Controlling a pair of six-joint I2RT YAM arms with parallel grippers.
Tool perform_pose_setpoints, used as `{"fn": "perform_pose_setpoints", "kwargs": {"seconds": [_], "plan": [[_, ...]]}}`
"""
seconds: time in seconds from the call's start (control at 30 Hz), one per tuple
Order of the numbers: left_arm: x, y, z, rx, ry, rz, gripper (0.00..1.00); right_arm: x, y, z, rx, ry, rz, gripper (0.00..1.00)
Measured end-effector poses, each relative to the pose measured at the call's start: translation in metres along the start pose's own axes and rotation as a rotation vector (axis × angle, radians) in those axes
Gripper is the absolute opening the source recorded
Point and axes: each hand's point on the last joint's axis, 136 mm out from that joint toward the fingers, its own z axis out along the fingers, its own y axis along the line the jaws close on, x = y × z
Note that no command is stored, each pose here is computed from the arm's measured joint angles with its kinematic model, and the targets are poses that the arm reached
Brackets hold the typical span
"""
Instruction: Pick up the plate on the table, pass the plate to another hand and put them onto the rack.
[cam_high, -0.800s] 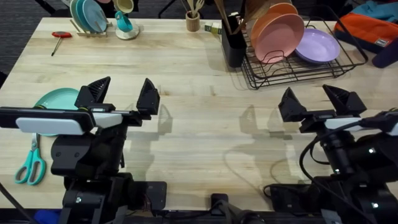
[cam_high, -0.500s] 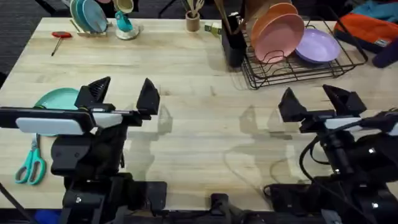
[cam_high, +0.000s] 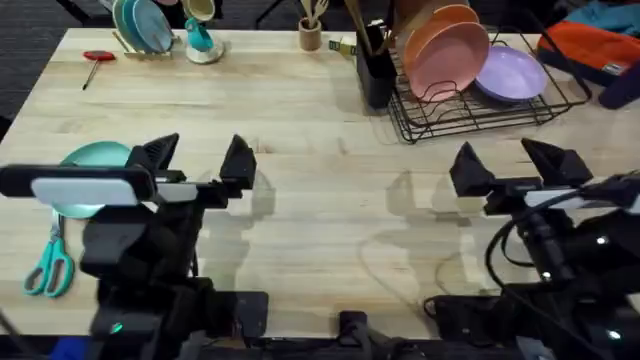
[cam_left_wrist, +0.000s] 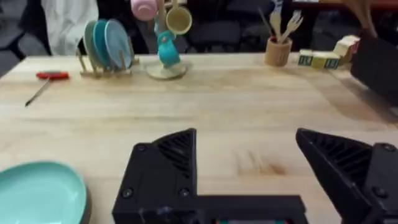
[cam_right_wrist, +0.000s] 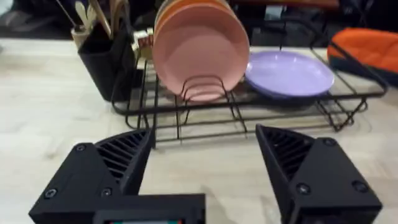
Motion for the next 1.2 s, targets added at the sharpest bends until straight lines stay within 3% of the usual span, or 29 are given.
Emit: {"fn": "perform_pose_setpoints", "kwargs": {"seconds": [0.13, 0.4, 0.7, 0.97, 1.07, 1.2], "plan": [[-0.013, 0.001, -0.016, -0.004, 0.084, 0.014, 0.993, -0.007, -0.001, -0.014, 0.009, 0.093, 0.005, 0.993], [-0.072, 0.002, -0.039, -0.005, 0.14, 0.026, 0.993, -0.089, -0.002, -0.046, 0.013, 0.089, 0.005, 0.993], [-0.128, 0.002, -0.044, -0.004, 0.197, 0.031, 0.993, -0.161, 0.002, -0.038, -0.007, 0.091, 0.005, 0.993], [-0.177, 0.002, -0.04, -0.004, 0.162, 0.032, 0.993, -0.178, 0.006, 0.004, -0.034, 0.197, 0.01, 0.994], [-0.177, 0.002, -0.036, -0.004, 0.197, 0.033, 0.993, -0.175, 0.008, 0.021, -0.047, 0.247, 0.013, 0.994], [-0.163, 0.002, -0.027, -0.003, 0.291, 0.035, 0.993, -0.166, 0.01, 0.036, -0.059, 0.297, 0.017, 0.993]]}}
